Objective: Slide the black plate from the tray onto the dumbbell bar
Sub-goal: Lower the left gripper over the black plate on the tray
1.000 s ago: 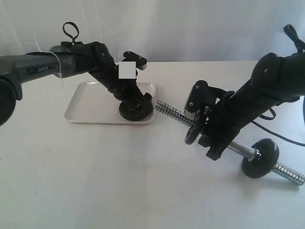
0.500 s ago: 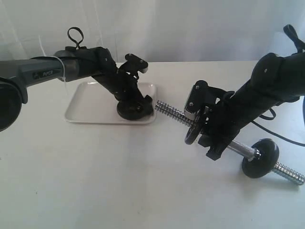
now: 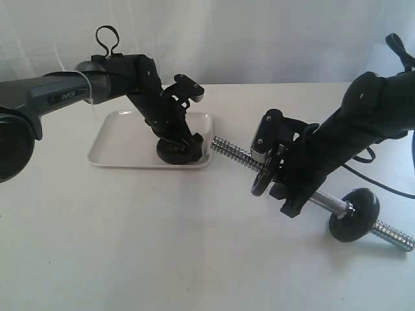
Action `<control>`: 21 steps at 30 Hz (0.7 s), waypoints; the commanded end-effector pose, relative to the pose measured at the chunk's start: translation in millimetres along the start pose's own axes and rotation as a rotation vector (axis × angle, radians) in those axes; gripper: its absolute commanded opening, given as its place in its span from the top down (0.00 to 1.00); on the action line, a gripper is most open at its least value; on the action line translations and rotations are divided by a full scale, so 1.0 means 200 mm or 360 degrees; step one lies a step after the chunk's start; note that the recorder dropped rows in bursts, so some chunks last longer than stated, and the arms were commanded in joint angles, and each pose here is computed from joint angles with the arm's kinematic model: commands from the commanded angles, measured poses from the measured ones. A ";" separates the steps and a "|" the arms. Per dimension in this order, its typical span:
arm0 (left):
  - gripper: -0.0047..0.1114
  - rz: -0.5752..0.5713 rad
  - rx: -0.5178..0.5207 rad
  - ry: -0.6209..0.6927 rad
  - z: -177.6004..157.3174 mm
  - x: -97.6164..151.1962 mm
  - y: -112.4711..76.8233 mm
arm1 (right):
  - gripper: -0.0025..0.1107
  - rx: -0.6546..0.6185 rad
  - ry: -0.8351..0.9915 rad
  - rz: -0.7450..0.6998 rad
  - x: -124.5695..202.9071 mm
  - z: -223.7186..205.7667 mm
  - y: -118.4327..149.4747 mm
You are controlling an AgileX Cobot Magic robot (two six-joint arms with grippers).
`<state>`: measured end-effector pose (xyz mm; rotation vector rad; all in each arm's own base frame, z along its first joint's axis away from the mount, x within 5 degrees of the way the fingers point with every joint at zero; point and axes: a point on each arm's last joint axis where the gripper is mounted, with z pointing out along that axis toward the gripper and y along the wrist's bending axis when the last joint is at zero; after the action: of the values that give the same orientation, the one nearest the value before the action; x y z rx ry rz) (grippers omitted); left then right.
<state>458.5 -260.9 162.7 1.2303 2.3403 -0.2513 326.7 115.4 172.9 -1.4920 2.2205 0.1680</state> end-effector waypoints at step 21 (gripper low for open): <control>0.05 -0.0291 -0.0181 0.0181 -0.12 -0.03 0.06 | 0.98 0.0176 -0.0131 0.0028 -0.06 -0.08 -0.06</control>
<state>462.0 -250.6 185.6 1.0679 2.5013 -0.1153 326.9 115.4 172.9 -1.4910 2.2197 0.1664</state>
